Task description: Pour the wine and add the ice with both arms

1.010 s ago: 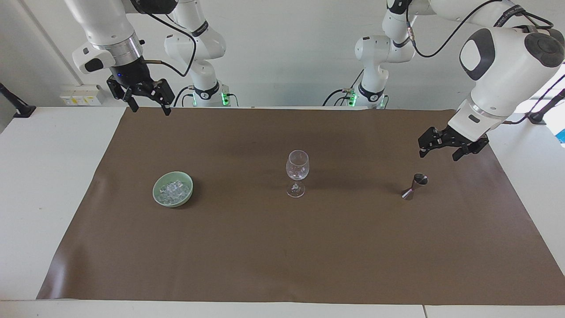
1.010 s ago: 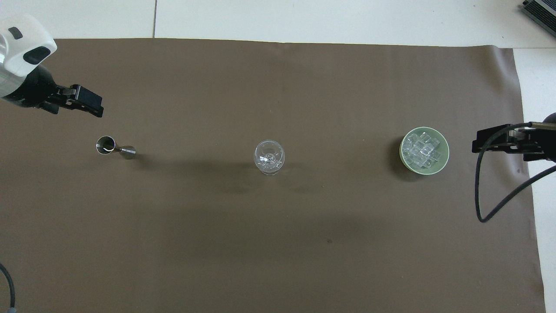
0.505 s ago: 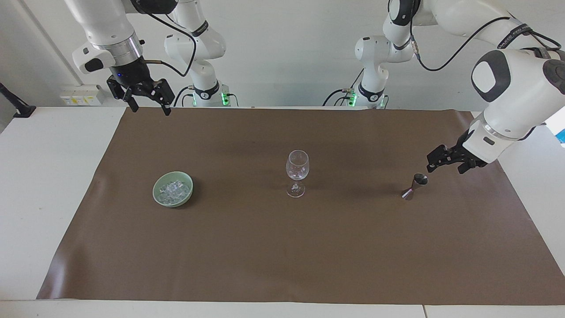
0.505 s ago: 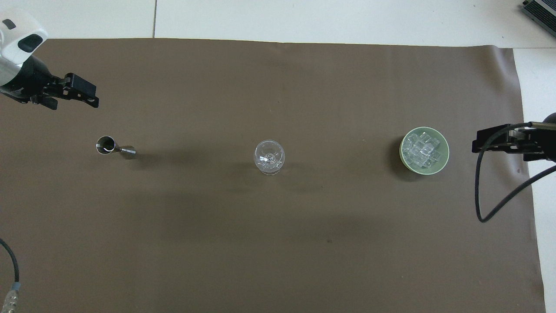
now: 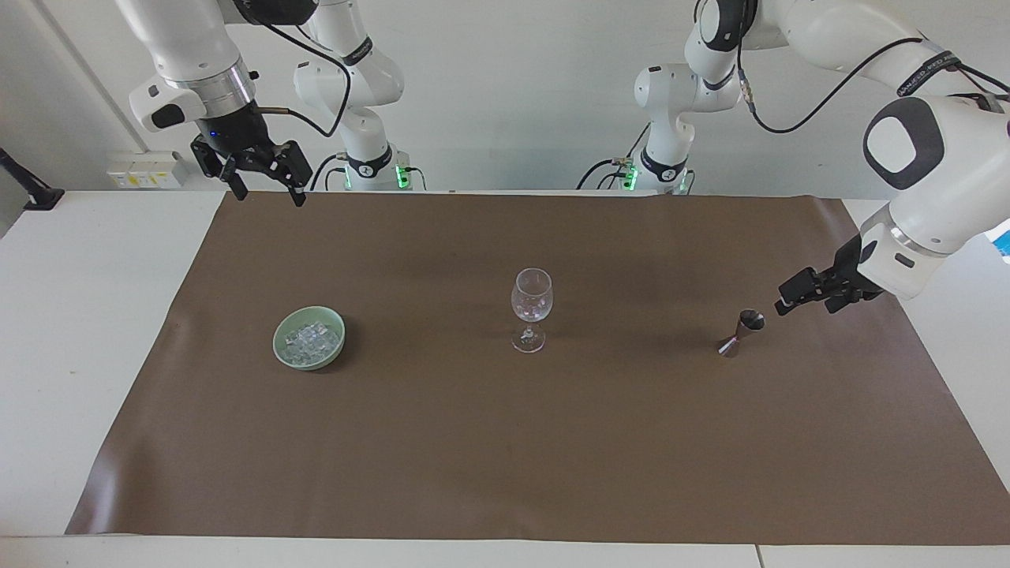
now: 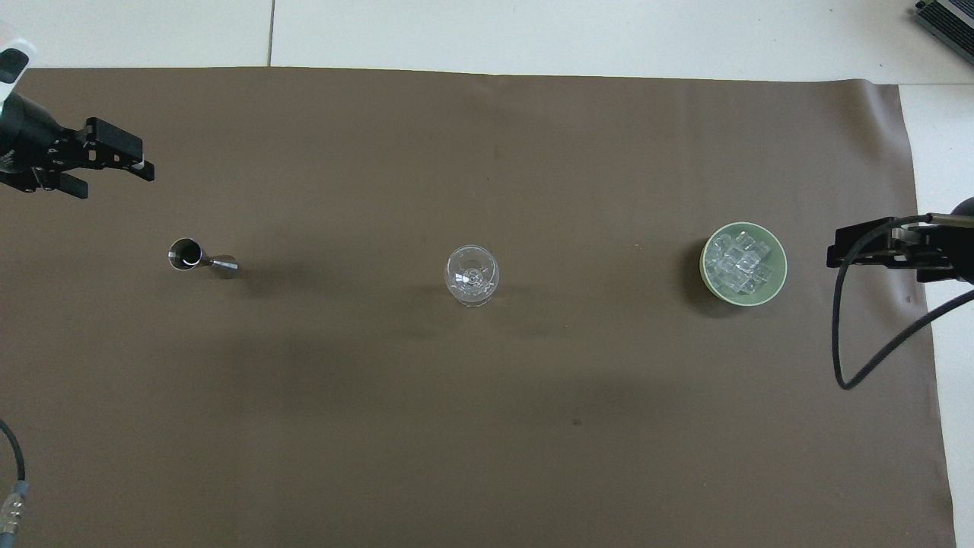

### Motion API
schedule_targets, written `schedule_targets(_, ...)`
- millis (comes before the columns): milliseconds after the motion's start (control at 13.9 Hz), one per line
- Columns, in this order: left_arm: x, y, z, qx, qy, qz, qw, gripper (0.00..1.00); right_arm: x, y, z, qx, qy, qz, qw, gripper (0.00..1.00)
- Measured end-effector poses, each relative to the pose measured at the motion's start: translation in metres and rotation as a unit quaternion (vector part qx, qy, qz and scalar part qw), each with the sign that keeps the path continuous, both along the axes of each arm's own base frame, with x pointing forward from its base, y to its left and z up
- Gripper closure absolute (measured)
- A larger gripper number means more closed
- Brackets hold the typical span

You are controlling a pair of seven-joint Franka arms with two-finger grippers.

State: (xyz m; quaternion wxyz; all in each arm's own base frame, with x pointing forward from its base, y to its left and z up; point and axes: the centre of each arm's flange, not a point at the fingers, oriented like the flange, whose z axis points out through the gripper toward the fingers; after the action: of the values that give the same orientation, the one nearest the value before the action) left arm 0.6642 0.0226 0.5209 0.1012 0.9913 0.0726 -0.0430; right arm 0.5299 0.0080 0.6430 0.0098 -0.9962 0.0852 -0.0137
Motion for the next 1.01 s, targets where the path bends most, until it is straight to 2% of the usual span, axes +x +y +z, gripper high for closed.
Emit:
schedule_targets(433,0.009,0.026,-0.039,-0.05,0.043,0.087,0.994,0.0,0.0,0.0,0.0,0.0,0.0,0.0,1.0,0.0)
schedule_targets(721,0.008,0.04,-0.063,-0.066,0.083,0.153,0.982,0.0,0.0,0.0,0.0,0.0,0.0,0.0,1.0,0.0)
schedule_targets(1010,0.003,0.073,-0.089,-0.095,0.112,0.208,0.967,0.0,0.0,0.0,0.0,0.0,0.0,0.0,1.0,0.0)
